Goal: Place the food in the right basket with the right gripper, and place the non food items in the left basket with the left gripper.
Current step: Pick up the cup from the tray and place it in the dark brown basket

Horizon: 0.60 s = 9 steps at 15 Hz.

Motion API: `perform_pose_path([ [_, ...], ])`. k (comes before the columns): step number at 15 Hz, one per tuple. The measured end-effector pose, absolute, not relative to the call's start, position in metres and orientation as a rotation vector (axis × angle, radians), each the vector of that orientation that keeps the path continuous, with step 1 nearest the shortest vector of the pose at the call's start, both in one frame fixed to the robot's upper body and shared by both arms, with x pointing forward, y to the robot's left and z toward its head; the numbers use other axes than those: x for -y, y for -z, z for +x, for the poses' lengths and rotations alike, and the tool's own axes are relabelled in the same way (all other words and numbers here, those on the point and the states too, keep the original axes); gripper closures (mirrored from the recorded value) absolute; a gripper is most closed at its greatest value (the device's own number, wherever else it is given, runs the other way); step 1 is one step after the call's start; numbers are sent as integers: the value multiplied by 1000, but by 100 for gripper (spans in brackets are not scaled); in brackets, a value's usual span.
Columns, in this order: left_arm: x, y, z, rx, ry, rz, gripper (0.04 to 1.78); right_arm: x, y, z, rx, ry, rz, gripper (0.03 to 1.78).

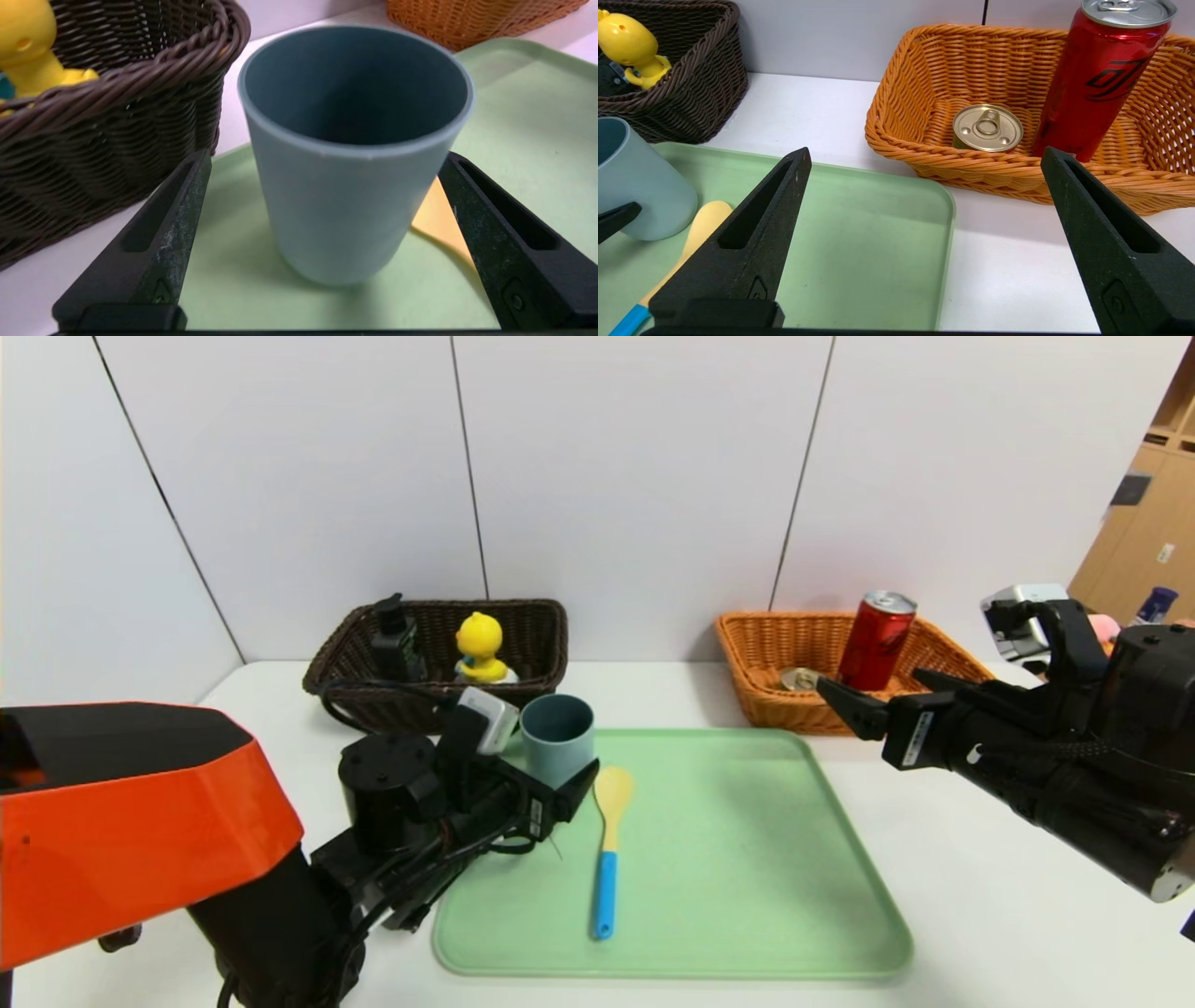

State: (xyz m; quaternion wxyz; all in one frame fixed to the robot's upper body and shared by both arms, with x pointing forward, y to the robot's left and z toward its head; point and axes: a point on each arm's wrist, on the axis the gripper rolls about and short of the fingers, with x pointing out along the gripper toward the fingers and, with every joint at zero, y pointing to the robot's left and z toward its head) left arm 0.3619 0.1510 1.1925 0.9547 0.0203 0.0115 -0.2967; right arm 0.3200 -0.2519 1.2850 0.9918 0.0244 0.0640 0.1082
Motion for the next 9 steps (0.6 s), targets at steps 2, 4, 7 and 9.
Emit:
perform_pose_path([
  [2, -141, -1187, 369, -20, 616, 41, 13, 253, -1285, 320, -129, -213, 60, 11],
  [4, -132, -1183, 376, -10, 623, 38, 13, 253, -1285, 320, -130, -211, 69, 11],
  [7, -128, -1175, 381, -21, 624, 41, 13, 256, -1284, 320, -124, -203, 71, 11],
  [9, -128, -1172, 383, -27, 619, 43, 13, 256, -1283, 320, -126, -201, 71, 11],
])
